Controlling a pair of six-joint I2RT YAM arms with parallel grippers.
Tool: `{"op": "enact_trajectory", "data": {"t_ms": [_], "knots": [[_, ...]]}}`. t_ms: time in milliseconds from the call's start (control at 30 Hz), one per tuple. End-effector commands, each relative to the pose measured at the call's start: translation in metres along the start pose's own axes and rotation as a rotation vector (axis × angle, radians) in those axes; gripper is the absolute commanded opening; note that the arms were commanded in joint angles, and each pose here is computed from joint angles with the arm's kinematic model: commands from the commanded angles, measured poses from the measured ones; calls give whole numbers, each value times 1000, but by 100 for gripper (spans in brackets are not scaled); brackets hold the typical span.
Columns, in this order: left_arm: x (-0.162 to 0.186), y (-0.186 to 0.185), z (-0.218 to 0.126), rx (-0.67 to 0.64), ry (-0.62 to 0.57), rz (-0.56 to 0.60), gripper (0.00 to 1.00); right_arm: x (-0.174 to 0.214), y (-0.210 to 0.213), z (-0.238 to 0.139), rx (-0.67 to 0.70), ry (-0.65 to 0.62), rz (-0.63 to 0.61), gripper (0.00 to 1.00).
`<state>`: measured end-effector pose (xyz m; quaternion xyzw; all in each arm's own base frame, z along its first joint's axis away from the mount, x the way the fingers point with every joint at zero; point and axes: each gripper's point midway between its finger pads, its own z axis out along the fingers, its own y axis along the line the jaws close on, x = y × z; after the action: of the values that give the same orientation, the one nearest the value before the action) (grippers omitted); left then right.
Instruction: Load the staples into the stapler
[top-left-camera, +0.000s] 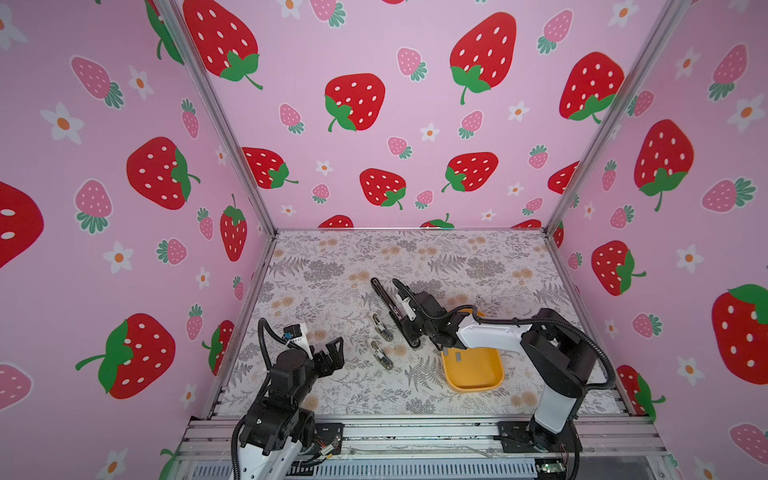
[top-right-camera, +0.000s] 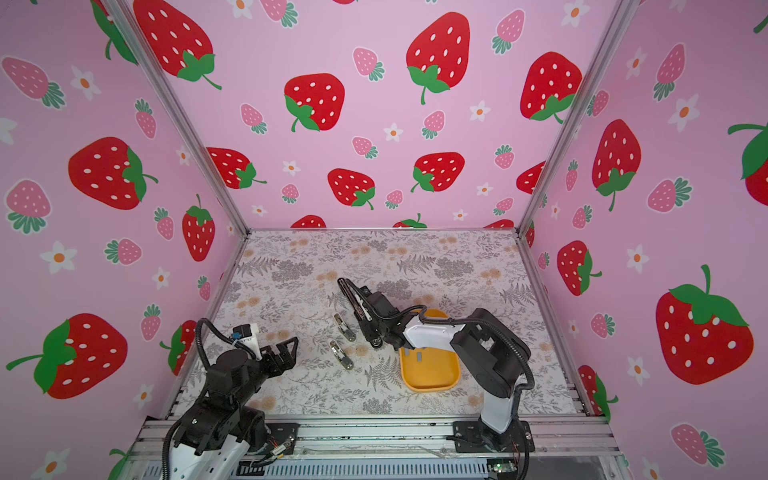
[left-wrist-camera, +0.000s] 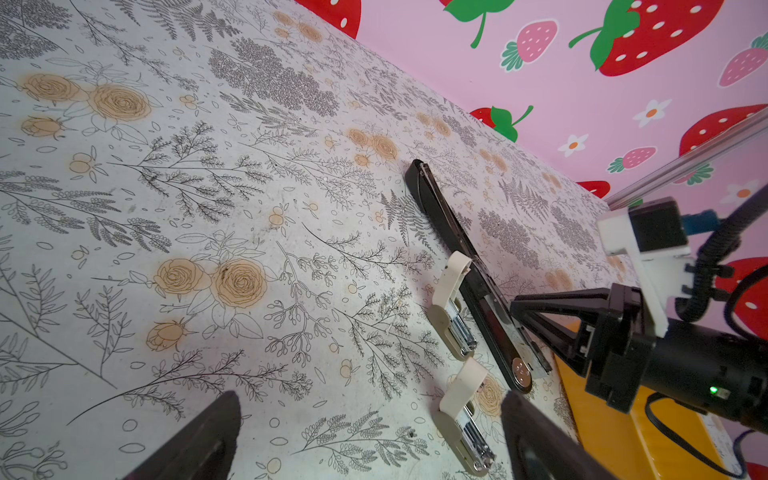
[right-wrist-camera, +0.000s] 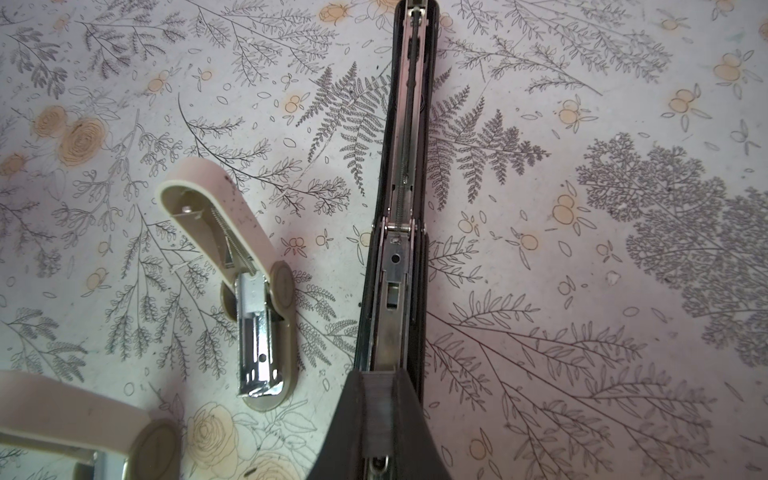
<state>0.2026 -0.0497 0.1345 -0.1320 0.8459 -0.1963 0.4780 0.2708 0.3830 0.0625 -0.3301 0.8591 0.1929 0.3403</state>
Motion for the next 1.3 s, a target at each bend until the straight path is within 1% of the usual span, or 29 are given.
{"op": "enact_trajectory", "data": {"t_ms": [0,1267], "knots": [[4,4,1,-16,8,-6,99,-2,-1,4,4,1,7,0],[4,5,1,-17,6,-8,99,3,-8,1,42,11,-5,0]]}}
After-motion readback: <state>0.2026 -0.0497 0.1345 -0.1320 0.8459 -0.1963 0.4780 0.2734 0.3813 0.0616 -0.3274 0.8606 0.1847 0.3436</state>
